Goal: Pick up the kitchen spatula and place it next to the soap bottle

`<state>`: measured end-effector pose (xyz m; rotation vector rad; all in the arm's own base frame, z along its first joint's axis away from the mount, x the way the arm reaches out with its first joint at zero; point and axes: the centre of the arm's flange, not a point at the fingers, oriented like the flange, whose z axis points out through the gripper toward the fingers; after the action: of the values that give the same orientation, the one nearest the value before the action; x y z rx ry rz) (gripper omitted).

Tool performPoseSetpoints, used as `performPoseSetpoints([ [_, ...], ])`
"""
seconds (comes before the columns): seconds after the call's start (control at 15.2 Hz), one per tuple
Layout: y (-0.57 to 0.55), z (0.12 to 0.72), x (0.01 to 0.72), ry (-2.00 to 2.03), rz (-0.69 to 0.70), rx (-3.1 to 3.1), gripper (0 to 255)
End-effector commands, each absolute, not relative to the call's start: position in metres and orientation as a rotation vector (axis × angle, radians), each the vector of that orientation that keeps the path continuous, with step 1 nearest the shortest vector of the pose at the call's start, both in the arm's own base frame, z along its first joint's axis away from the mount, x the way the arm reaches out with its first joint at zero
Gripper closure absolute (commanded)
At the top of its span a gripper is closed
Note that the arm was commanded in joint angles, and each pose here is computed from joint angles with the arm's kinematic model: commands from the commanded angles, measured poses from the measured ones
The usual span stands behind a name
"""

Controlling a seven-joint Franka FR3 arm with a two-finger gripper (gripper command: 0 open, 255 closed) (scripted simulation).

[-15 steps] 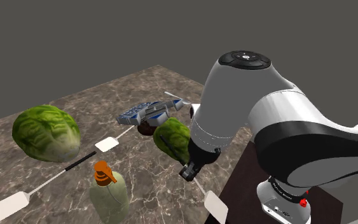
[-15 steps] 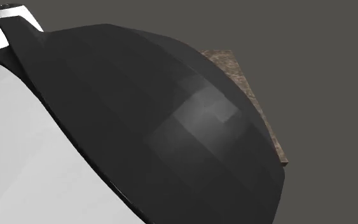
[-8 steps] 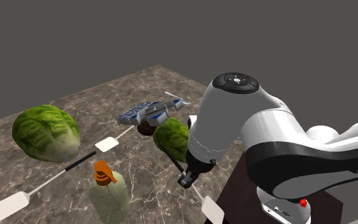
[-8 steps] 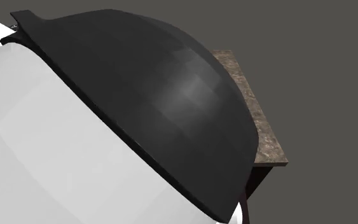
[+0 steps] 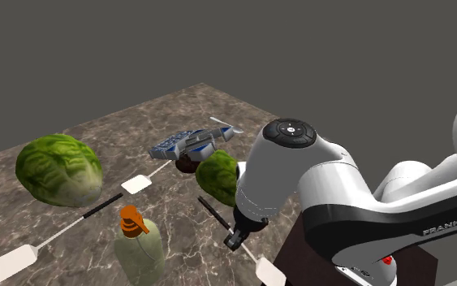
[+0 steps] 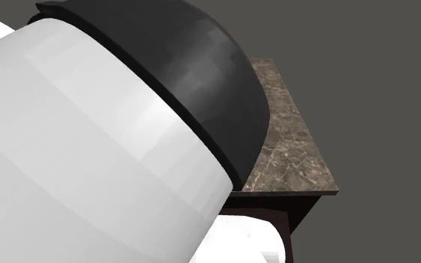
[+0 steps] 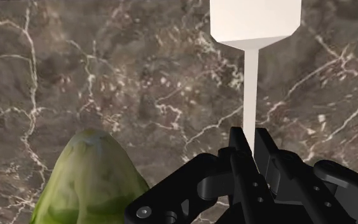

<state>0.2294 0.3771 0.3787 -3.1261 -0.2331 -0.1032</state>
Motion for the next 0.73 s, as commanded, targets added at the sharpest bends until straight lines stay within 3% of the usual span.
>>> performPoseSetpoints([
  [0.0, 0.376, 0.368, 0.229, -0.233, -0.104, -3.126, 255],
  [0.66, 0.376, 0.35, 0.229, -0.233, -0.104, -3.126, 255],
])
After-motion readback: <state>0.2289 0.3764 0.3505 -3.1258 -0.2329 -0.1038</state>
